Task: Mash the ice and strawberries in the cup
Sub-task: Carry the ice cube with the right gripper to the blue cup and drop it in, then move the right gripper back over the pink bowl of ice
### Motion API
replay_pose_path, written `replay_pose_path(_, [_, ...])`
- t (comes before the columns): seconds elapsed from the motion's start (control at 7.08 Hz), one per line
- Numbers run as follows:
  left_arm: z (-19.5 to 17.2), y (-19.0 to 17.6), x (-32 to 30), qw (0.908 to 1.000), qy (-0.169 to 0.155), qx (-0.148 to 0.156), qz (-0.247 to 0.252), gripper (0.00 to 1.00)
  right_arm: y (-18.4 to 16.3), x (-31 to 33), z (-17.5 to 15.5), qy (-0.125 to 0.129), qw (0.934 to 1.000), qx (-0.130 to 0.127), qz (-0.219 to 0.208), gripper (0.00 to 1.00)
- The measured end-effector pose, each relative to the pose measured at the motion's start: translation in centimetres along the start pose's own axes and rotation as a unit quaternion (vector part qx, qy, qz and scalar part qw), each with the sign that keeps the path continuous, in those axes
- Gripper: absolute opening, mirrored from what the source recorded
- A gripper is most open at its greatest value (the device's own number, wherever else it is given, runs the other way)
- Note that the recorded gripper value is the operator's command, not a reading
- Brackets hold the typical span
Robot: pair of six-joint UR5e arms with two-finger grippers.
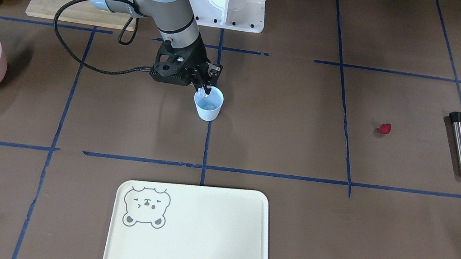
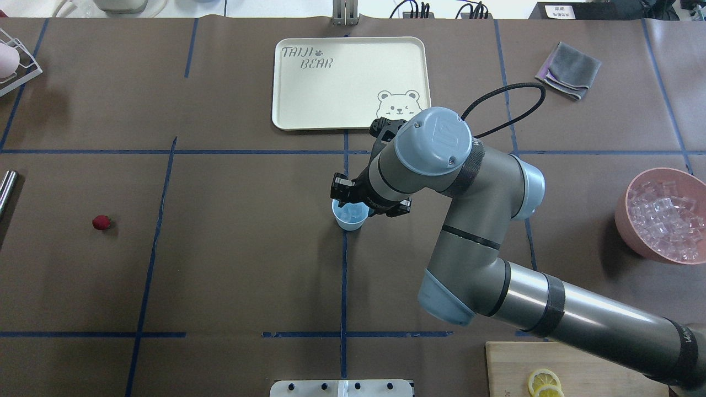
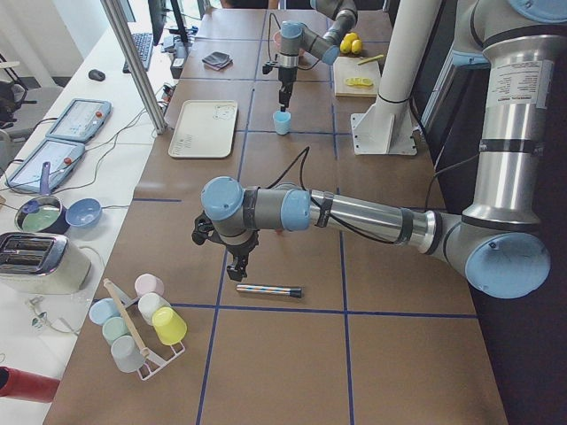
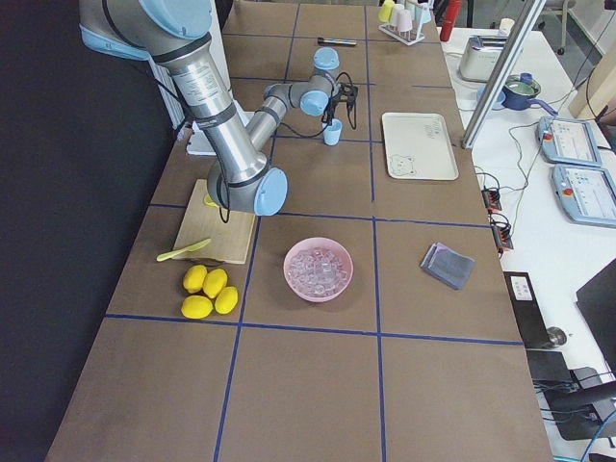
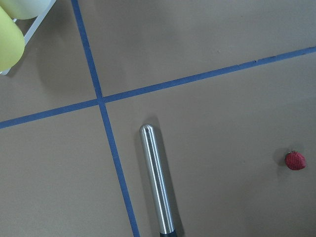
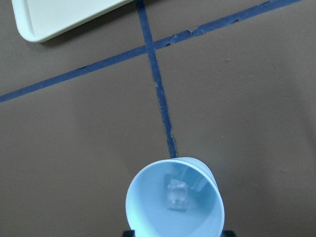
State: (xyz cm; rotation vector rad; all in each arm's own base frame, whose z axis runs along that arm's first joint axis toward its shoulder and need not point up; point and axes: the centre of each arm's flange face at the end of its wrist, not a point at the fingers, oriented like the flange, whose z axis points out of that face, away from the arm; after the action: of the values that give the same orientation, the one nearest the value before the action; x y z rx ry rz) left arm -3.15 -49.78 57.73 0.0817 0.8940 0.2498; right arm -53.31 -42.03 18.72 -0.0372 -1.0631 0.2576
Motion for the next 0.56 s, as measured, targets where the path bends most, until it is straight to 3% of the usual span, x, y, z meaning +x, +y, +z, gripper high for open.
replay_pose_path(0.28, [0.1, 0.0, -0.1, 1.0000, 0.000, -0.001, -0.001, 1.00, -0.4, 0.9, -1.1, -0.004, 1.0000, 0.000, 0.001, 0.81])
replay_pose_path(0.56, [0.2, 0.0, -0.2, 1.0000, 0.000, -0.002, -0.002, 1.00, -2.8, 9.5, -4.8, 0.009, 1.0000, -0.002, 0.000, 0.82])
